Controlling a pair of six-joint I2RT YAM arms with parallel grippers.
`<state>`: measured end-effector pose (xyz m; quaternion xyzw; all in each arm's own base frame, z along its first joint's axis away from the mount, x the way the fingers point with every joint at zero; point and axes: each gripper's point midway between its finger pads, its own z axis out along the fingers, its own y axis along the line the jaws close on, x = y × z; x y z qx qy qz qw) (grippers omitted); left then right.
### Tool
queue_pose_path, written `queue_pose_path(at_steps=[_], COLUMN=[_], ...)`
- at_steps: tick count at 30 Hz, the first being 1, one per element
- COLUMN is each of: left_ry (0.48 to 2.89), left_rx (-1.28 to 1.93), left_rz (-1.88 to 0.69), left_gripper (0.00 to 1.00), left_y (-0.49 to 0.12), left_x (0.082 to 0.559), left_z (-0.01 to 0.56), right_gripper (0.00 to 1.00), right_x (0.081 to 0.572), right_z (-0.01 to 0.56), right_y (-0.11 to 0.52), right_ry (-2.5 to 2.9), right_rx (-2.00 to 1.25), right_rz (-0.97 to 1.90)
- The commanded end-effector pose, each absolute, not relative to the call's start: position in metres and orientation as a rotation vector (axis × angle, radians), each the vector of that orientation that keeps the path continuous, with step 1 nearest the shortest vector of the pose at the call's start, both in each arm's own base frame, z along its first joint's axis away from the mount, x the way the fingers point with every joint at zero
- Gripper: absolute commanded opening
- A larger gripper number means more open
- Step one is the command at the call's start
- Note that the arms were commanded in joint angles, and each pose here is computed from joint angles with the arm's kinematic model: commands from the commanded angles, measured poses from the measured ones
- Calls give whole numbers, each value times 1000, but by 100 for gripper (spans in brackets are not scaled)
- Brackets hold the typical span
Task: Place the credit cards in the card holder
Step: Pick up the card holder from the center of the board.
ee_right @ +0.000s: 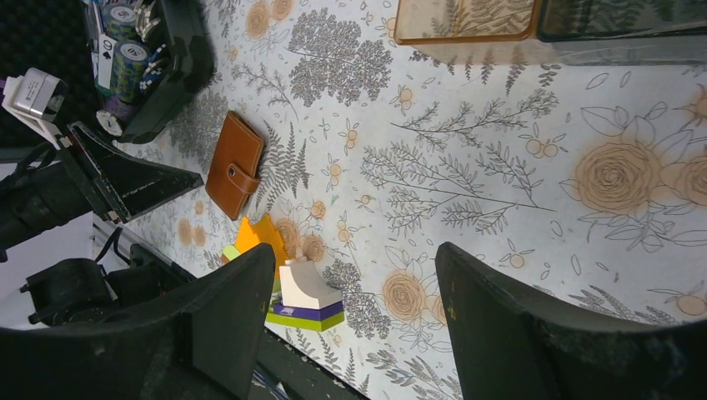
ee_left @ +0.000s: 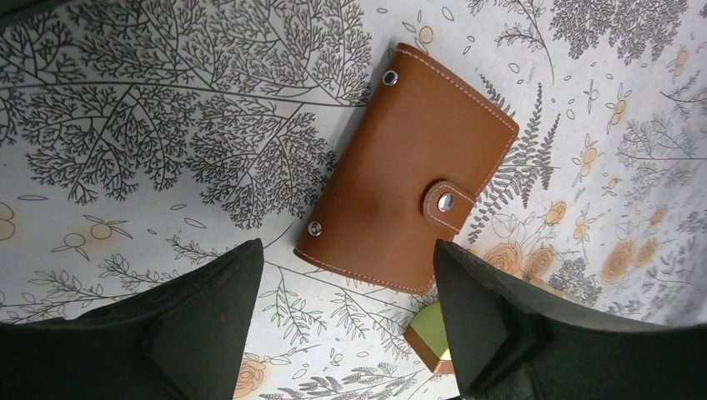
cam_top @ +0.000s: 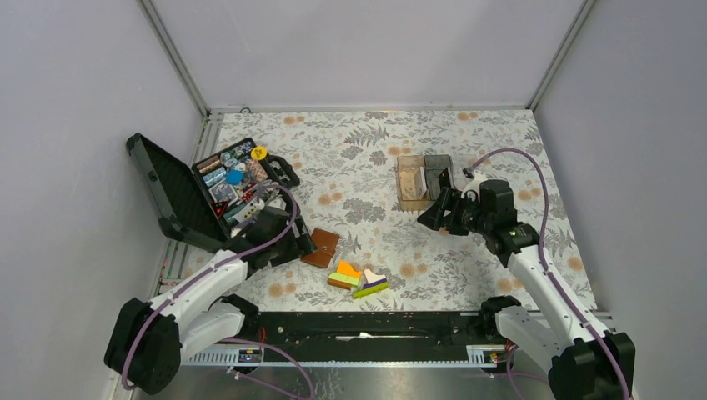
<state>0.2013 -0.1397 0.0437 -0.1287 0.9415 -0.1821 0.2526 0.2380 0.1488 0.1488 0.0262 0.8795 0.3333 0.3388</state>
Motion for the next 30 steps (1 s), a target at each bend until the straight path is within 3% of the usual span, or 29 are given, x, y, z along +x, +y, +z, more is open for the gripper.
queue_pose_path(at_steps=[1,5,17,28,30], left_ry=[2495,2534,2600,2657,2672], left_rx=[-390,-409,-347,-343,-321], left_rz=[-657,-628,-766,-477,-439], left_gripper=[78,76,55,49,42], left_y=[-149,-144,-160,-138,-138], left_x=[207,207,191,188,186], left_z=[54,35,17,-3,-6], right_gripper=[78,77,77,77,77], right_x=[249,247,241,241,241], right_z=[165,161,154,151,151], right_y=[161,164,164,168,167], right_ry=[2226,2244,2268,2273,2273], right_rx=[32,5,2,7,10], right_rz=[903,906,907,926,919])
